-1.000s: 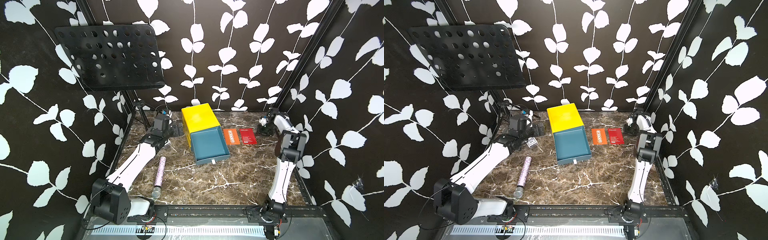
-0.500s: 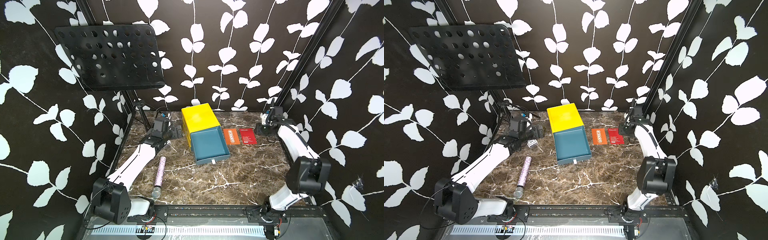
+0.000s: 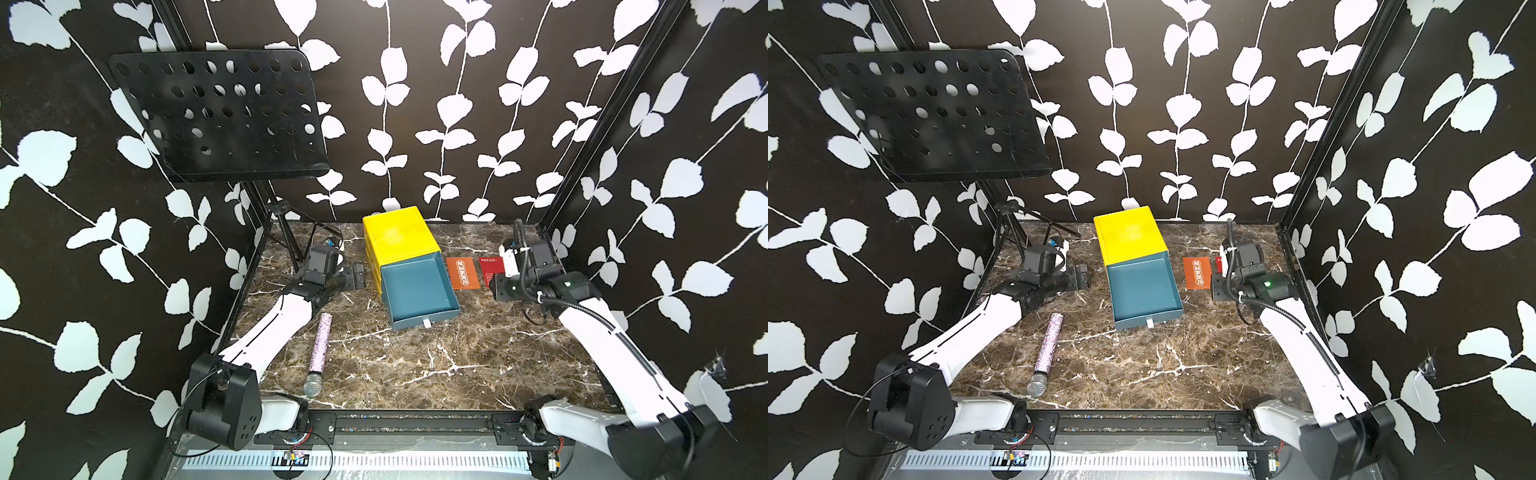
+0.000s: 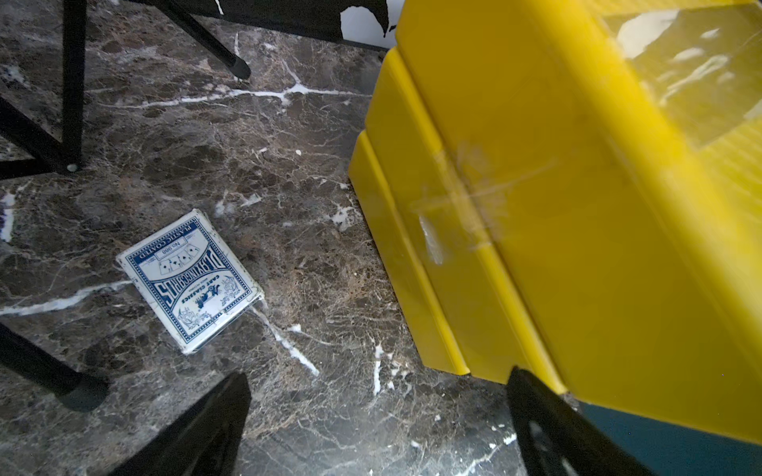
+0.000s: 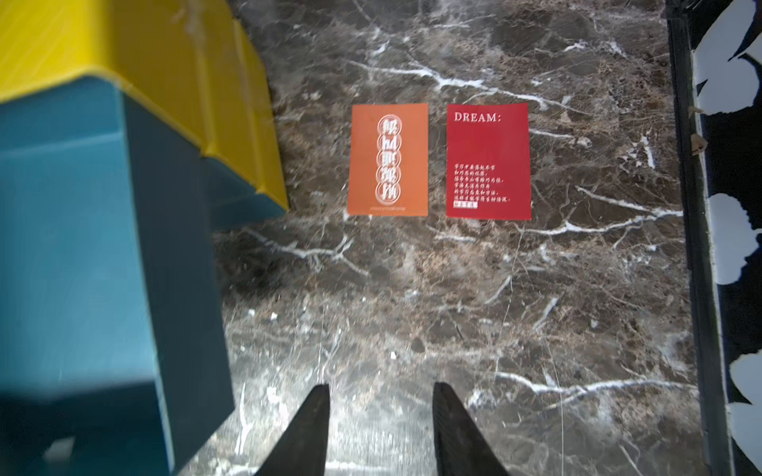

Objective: Take the postcards out of the drawer
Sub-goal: Close the drawer in the storage box.

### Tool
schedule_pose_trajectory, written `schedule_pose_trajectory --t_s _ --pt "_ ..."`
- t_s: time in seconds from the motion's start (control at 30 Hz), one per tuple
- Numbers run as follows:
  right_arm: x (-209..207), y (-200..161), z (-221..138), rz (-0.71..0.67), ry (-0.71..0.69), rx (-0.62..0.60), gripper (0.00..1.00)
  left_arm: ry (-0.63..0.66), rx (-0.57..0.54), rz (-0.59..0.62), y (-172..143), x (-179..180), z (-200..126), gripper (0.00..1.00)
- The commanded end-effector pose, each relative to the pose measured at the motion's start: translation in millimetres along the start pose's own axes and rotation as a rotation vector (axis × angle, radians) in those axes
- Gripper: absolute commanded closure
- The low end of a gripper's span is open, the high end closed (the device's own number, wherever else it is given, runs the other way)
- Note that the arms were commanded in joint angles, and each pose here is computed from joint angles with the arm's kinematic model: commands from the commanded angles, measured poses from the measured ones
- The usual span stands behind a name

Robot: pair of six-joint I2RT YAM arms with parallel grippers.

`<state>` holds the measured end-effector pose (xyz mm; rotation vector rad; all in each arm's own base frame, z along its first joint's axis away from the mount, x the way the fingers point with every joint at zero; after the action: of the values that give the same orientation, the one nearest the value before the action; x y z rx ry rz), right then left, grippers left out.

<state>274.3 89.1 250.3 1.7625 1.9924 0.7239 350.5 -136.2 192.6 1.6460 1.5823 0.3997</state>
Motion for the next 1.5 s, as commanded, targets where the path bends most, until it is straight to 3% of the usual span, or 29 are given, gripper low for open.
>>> schedule_pose_trajectory --t_s 0.0,0.4,0.7,1.13,1.47 --pt "-2 -29 -13 0.009 -0.063 0.054 0.58 -0.036 -0.058 0.003 8 -4 -13 0.01" --pt "116 -72 -14 -0.060 0.356 -0.005 0.55 -0.048 -0.074 0.003 12 -7 -14 0.01" --pt "178 -87 -4 -0.101 0.483 -0.013 0.53 -0.030 -0.063 0.010 11 -4 -13 0.01" --pt "178 -79 13 -0.046 0.411 -0.117 0.54 -0.008 -0.074 0.017 13 -1 -14 0.01" --pt "188 -81 28 -0.033 0.421 -0.118 0.68 0.004 -0.079 0.024 15 0 -17 0.01"
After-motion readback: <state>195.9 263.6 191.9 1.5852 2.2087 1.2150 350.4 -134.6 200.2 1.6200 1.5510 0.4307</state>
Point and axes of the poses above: each gripper's point midway between its finger pads, its own z axis out along the fingers, its own x axis along the line the jaws close on, y = z × x, the point moved 2 cm from there along -z, back along the fingers, and after that the axes turned 1 degree about -z, right-handed, at the moved point
